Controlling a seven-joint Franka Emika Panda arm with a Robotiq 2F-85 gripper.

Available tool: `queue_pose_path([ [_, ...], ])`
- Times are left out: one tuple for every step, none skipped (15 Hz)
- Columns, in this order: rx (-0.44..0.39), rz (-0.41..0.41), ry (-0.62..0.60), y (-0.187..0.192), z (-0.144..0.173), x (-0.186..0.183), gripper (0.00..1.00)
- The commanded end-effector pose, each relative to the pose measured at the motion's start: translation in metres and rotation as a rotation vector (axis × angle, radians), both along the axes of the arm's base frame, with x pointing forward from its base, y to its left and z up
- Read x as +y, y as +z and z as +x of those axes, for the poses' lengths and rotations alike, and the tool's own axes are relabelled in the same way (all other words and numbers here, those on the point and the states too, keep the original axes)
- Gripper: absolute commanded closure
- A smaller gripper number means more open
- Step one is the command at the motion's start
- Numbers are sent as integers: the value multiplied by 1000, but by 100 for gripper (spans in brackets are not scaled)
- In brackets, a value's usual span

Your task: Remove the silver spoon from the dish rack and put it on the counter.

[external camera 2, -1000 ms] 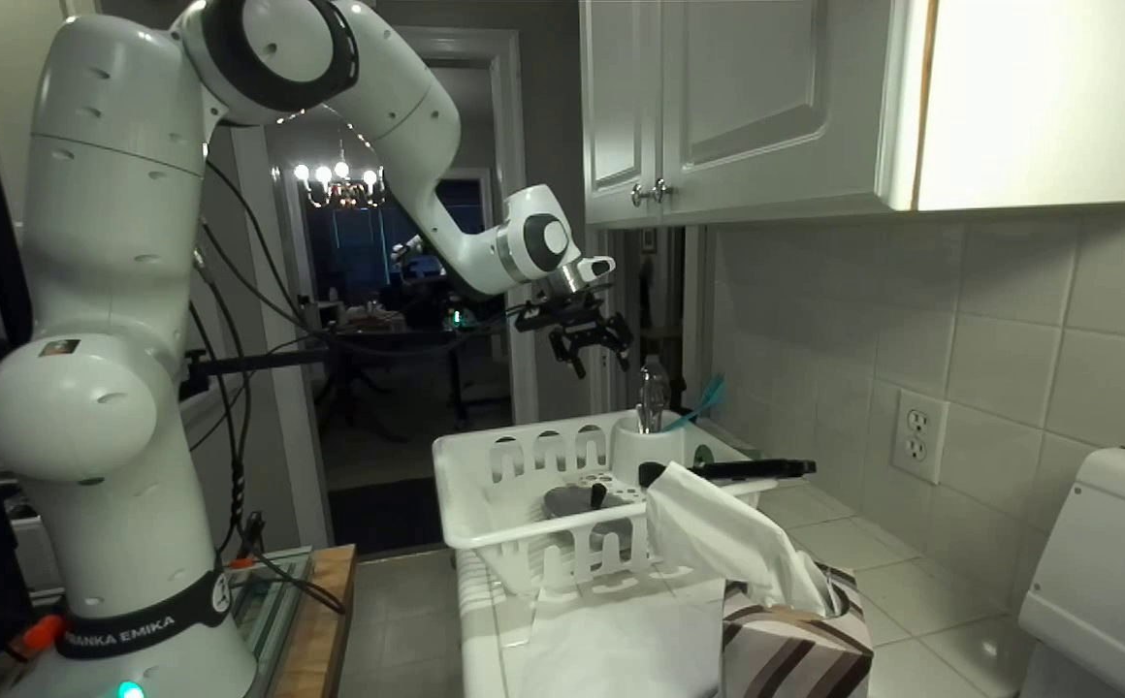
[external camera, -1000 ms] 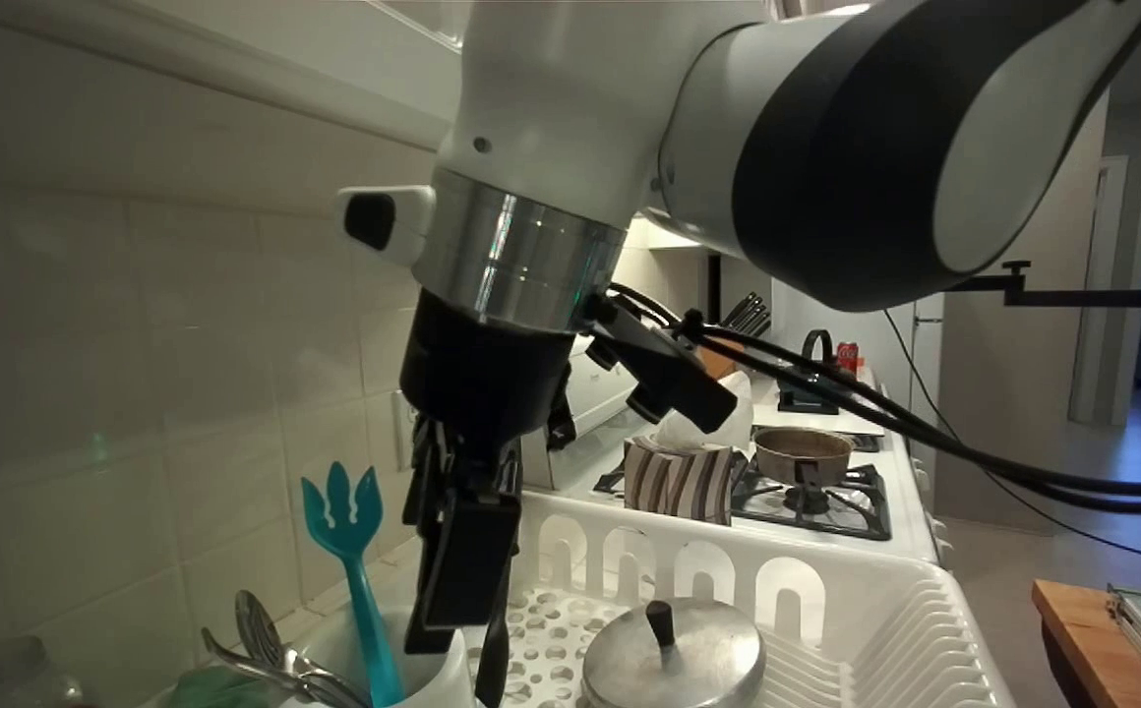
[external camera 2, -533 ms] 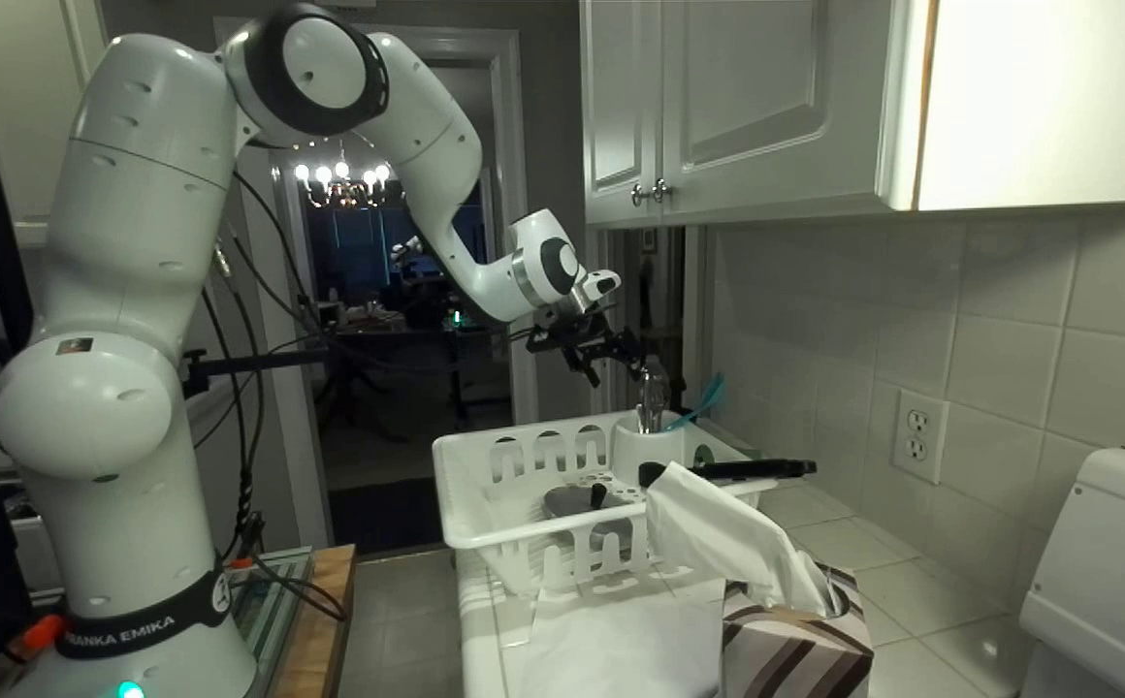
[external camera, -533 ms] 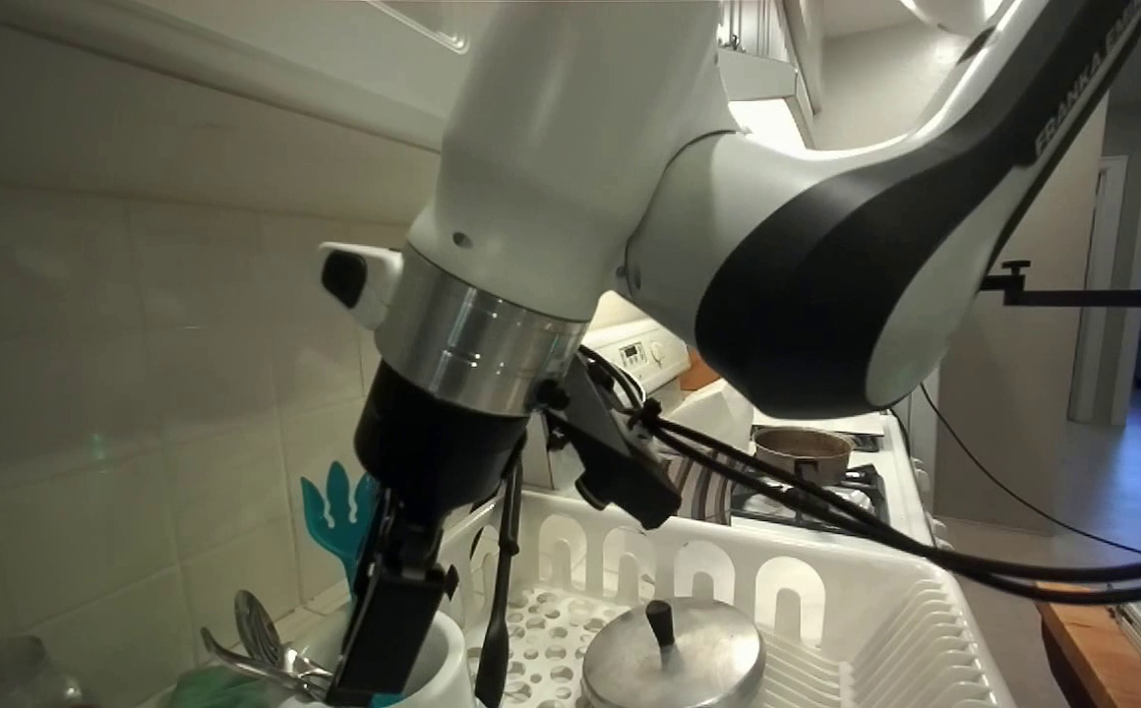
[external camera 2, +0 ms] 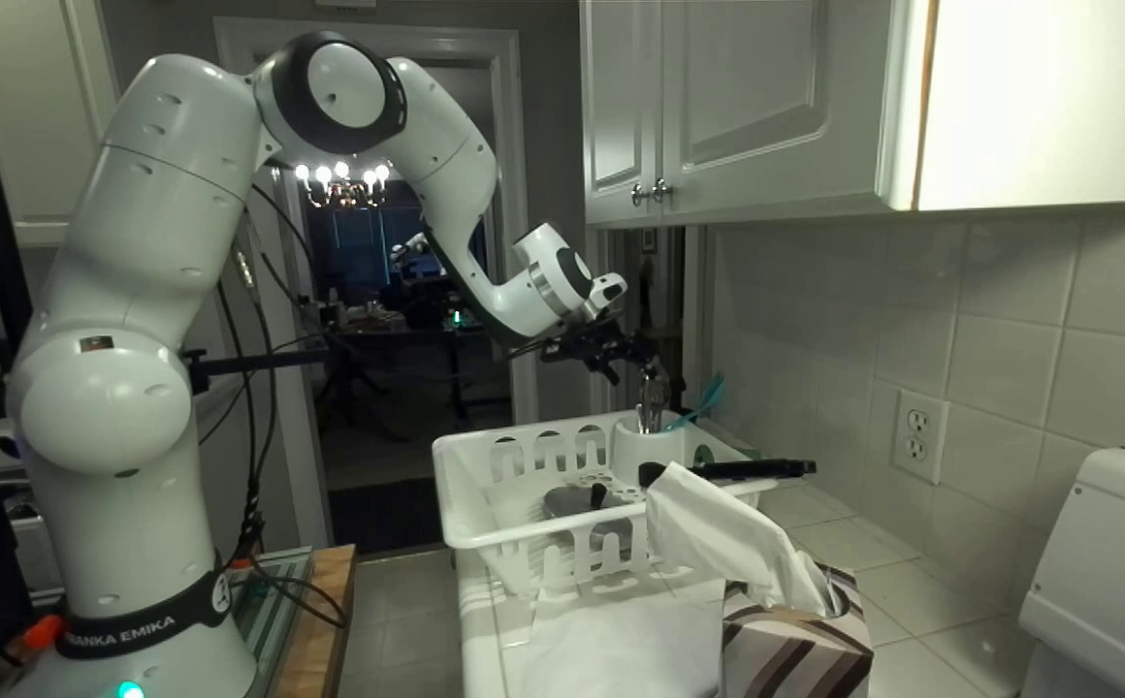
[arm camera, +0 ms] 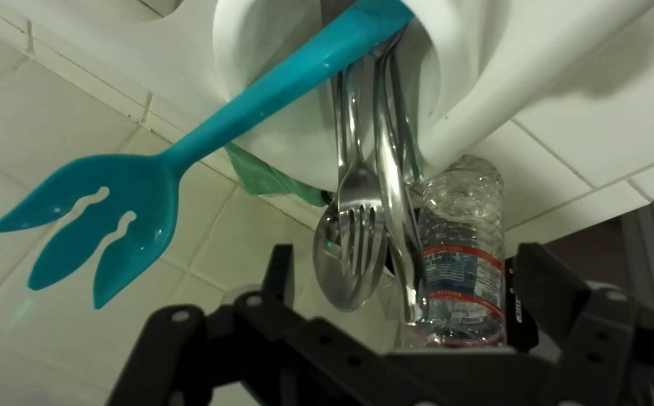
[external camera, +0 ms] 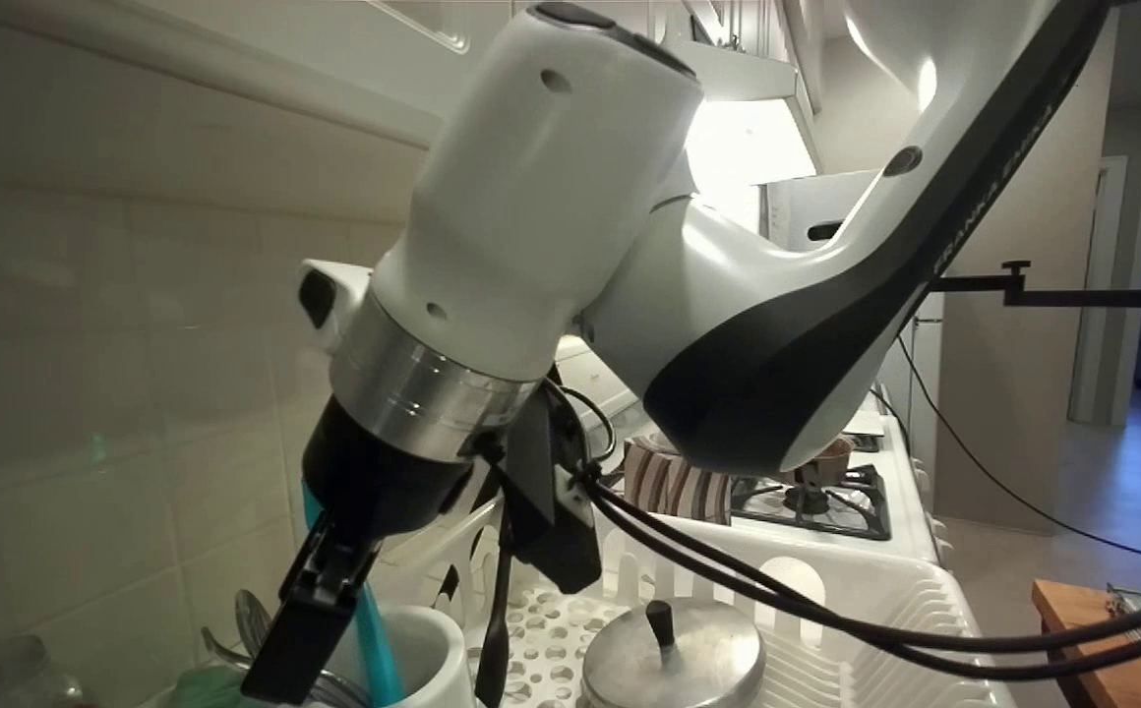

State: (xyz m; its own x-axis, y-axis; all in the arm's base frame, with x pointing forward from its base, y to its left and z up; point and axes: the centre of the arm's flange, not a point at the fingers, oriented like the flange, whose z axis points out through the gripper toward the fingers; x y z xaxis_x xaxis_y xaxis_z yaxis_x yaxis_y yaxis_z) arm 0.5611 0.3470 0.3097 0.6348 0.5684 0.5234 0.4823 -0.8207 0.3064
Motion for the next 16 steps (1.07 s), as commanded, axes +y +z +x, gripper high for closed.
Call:
queue_pose_path([
  [-47, 26, -28, -14, 5, 9, 0],
  [-53, 31, -34, -14, 6, 9, 0],
  [-59, 34, -39, -15, 6, 10, 0],
  [-63, 36, -44, -16, 7, 10, 7],
  [-66, 36, -49, -17, 7, 10, 22],
  [-70, 37, -58, -17, 8, 10, 32],
  [-71, 37, -63, -18, 8, 10, 41],
  [-72, 36, -67, -19, 9, 10, 48],
  [-74, 36, -72, -20, 9, 10, 56],
  [-77, 33, -78, -21, 9, 9, 62],
  [-78, 31, -82, -22, 10, 8, 70],
  [-79, 28, -85, -22, 10, 7, 76],
  [-82, 23, -88, -22, 10, 6, 48],
  [-83, 19, -90, -23, 10, 6, 38],
  [-87, 15, -96, -24, 10, 5, 38],
  [-89, 14, -101, -24, 12, 3, 31],
])
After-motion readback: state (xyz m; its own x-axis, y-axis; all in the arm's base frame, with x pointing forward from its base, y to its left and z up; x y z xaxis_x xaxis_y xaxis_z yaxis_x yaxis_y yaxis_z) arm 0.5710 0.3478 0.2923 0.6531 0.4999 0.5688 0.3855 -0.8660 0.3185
